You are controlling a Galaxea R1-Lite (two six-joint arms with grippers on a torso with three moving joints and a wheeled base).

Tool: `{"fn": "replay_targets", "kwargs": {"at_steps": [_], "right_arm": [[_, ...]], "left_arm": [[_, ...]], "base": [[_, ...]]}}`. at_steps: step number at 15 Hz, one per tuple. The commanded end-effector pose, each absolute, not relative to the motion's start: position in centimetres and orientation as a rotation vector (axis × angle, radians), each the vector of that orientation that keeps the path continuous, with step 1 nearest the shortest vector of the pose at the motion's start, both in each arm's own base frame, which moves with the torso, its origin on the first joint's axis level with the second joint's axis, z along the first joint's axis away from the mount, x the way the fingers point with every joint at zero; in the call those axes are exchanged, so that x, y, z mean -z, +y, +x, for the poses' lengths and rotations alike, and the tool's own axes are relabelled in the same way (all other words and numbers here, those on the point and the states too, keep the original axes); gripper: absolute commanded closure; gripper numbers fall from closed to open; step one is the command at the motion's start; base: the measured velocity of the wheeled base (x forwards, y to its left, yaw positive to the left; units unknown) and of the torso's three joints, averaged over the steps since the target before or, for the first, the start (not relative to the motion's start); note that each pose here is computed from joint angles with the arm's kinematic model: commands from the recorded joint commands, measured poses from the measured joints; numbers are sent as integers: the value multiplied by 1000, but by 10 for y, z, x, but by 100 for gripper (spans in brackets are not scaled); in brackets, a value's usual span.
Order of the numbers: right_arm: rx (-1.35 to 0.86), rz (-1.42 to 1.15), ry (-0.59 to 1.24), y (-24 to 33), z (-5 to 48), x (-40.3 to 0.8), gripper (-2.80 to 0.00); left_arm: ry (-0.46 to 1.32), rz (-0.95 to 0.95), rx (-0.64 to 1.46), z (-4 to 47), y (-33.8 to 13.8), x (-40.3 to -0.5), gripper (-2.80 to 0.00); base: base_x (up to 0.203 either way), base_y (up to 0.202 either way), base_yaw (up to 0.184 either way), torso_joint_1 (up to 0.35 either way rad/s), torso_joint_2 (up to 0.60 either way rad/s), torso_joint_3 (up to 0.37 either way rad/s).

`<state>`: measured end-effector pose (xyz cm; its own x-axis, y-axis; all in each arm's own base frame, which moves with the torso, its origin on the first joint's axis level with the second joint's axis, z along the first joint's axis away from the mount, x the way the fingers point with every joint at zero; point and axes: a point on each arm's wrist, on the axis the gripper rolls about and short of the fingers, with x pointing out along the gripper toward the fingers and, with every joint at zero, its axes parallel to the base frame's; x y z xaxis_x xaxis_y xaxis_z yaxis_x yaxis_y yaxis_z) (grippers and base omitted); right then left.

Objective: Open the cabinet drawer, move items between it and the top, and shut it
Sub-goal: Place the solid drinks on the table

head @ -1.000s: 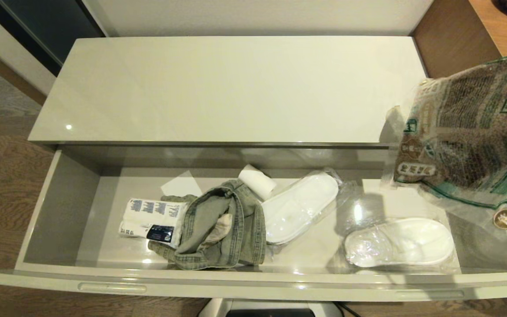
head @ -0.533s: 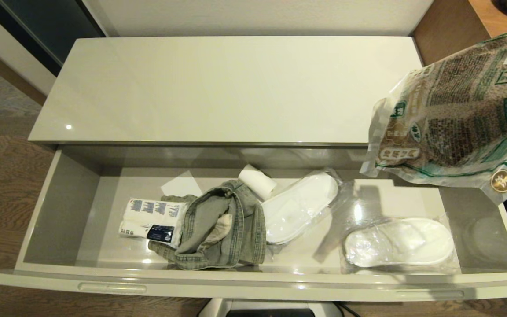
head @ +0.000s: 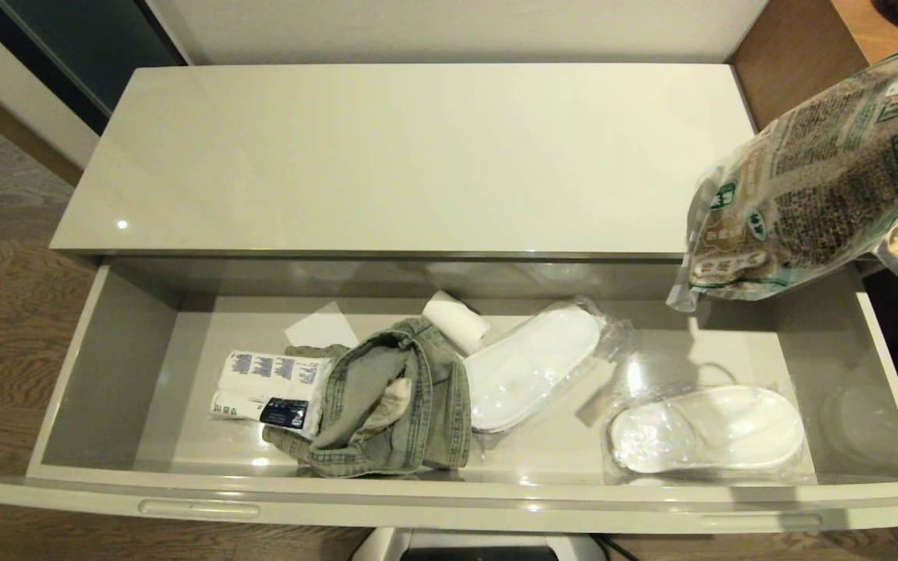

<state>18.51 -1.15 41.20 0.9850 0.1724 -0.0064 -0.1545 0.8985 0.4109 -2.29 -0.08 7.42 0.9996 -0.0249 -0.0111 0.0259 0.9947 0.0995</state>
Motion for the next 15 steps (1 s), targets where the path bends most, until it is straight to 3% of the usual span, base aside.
{"fn": "replay_targets", "kwargs": {"at_steps": [1,10,15], "right_arm": [[-161,421,46,-12,194,-413,0],[41,402,276,-17,253,-369,0],[62,388,187,-16,241,-390,0]], "left_arm": [[11,101,25,-23,-1,-74,0],[11,99,25,-23,-1,-74,0],[11,99,25,-23,-1,-74,0]], "base": [[0,0,0,0,0,0],[0,0,0,0,0,0],[0,0,0,0,0,0]]}}
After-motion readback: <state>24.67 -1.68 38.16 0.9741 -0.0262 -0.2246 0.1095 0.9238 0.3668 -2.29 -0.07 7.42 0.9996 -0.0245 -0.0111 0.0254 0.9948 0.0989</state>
